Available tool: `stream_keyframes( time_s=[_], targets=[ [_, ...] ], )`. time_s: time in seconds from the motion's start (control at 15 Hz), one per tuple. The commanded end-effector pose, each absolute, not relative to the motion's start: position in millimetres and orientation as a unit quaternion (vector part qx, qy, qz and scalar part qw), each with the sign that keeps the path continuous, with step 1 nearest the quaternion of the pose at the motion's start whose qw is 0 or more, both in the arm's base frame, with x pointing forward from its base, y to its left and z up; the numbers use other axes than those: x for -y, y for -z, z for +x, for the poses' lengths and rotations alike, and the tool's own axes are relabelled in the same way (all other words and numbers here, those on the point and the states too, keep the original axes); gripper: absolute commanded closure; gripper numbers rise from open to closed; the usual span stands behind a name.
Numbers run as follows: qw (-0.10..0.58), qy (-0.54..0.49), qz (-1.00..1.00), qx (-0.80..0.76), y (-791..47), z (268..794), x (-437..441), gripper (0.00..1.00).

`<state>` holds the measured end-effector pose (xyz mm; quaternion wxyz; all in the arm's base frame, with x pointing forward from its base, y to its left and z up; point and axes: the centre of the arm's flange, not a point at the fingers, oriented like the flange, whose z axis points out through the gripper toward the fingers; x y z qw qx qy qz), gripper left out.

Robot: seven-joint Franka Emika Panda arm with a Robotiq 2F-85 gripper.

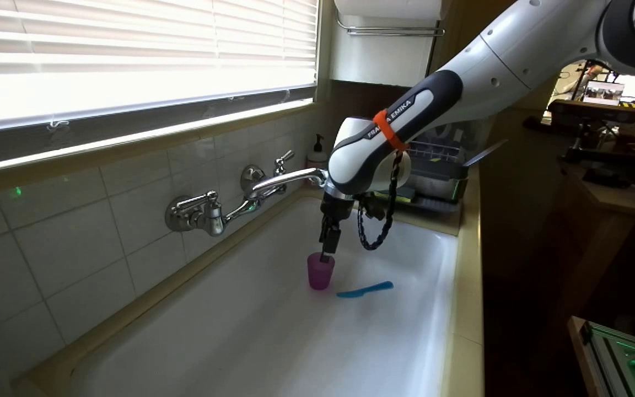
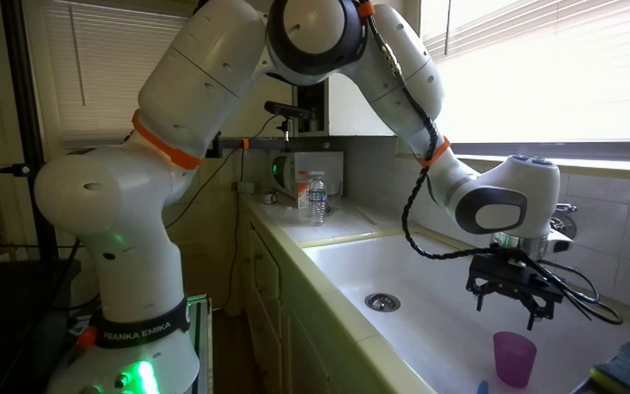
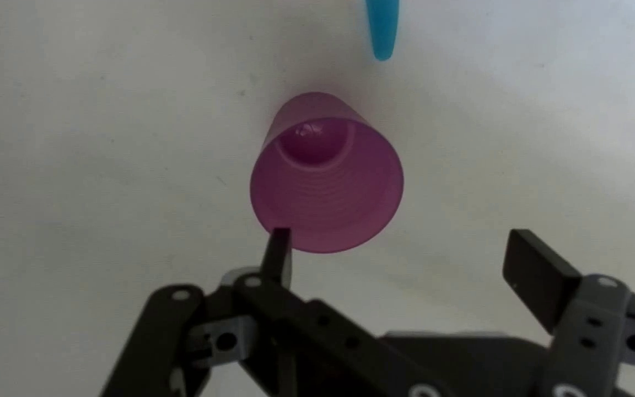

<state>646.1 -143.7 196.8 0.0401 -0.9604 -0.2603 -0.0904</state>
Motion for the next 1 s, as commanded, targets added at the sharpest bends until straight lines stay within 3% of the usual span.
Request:
stream_keyframes(
  time_s=[0.0, 0.13, 0.27, 0.4, 0.53, 0.6, 0.67, 0.73, 0.8, 0.93],
  targets=[
    [0.042, 0.104, -0.959, 0.261, -183, 655, 148, 0.28],
    [0.047, 0.102, -0.958, 0.262, -178, 657, 148, 0.43],
    [0.051, 0.099, -0.958, 0.264, -173, 657, 146, 0.45],
    [0.053, 0.095, -0.958, 0.264, -167, 657, 145, 0.2],
    [0.058, 0.092, -0.959, 0.262, -159, 657, 144, 0.12],
    [0.057, 0.091, -0.96, 0.26, -154, 657, 144, 0.03],
    [0.06, 0.088, -0.96, 0.26, -149, 657, 143, 0.19],
    [0.062, 0.086, -0.96, 0.26, -146, 656, 142, 0.42],
    [0.065, 0.084, -0.96, 0.261, -143, 655, 140, 0.43],
    [0.07, 0.082, -0.959, 0.262, -140, 653, 136, 0.59]
  ],
)
